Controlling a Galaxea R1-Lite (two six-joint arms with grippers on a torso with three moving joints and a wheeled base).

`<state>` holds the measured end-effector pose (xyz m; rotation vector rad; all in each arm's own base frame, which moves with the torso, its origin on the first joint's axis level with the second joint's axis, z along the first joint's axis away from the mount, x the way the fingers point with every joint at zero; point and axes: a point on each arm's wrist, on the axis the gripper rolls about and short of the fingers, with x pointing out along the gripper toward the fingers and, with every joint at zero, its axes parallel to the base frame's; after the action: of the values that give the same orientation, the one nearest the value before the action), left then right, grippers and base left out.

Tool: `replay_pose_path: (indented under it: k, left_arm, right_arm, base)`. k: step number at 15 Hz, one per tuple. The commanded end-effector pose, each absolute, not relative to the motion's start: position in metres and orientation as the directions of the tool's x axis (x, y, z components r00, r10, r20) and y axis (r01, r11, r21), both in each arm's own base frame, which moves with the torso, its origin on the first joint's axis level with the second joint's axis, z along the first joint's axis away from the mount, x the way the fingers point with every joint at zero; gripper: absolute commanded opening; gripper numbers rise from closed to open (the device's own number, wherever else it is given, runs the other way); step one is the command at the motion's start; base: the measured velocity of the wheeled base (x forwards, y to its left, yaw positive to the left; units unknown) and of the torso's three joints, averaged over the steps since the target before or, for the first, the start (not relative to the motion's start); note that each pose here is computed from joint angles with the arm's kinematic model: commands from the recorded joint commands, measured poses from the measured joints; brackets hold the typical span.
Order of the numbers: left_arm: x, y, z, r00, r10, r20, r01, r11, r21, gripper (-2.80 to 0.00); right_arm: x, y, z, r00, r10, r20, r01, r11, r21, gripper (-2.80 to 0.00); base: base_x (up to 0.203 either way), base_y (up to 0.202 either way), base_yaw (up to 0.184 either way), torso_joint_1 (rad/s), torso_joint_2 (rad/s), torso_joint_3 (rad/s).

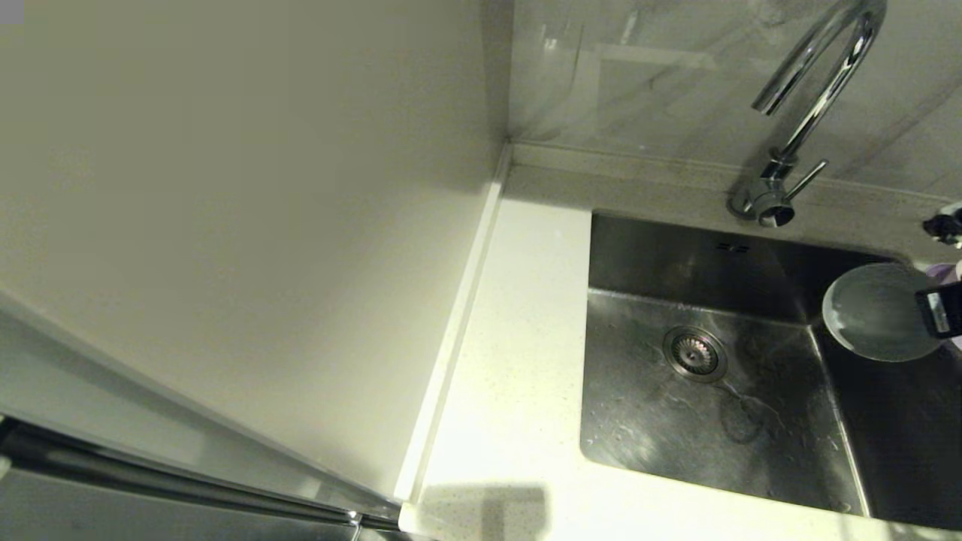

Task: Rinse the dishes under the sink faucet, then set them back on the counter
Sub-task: Put a bowl back to the table from the sink

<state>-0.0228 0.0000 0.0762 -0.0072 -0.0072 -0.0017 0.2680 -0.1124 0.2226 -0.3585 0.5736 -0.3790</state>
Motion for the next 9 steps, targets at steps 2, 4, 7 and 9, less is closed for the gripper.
replay_pose_path:
  k: [2, 4, 7, 9]
  left_arm:
    - [-0.023, 0.0, 0.075, 1.0, -0.002, 0.005, 0.002, 1.0, -0.008, -2.8]
    - [-0.023, 0.0, 0.075, 1.0, -0.002, 0.005, 0.002, 1.0, -0.008, -2.8]
    - [-0.023, 0.0, 0.075, 1.0, -0.002, 0.005, 0.002, 1.0, -0.008, -2.8]
    - [-0.023, 0.0, 0.075, 1.0, -0.002, 0.005, 0.002, 1.0, -0.008, -2.8]
  right_arm:
    - [0.24, -0.153, 0.231, 0.687, -0.502, -0.526, 0.327, 0.859, -0.394, -2.8]
    - [0.228, -0.166, 0.232, 0.622, -0.454, -0.638, 0.31, 0.891, -0.332, -2.8]
    - [0.211, -0.176, 0.233, 0.553, -0.334, -0.763, 0.285, 0.937, -0.204, -2.8]
    - [0.205, -0.186, 0.229, 0.555, -0.308, -0.772, 0.301, 0.94, -0.158, -2.8]
  base:
    - [0.0, 0.0, 0.0, 0.0, 0.0, 0.0]
    - [0.0, 0.0, 0.0, 0.0, 0.0, 0.0]
    - [0.0, 0.0, 0.0, 0.0, 0.0, 0.0]
    - [0.0, 0.0, 0.0, 0.0, 0.0, 0.0]
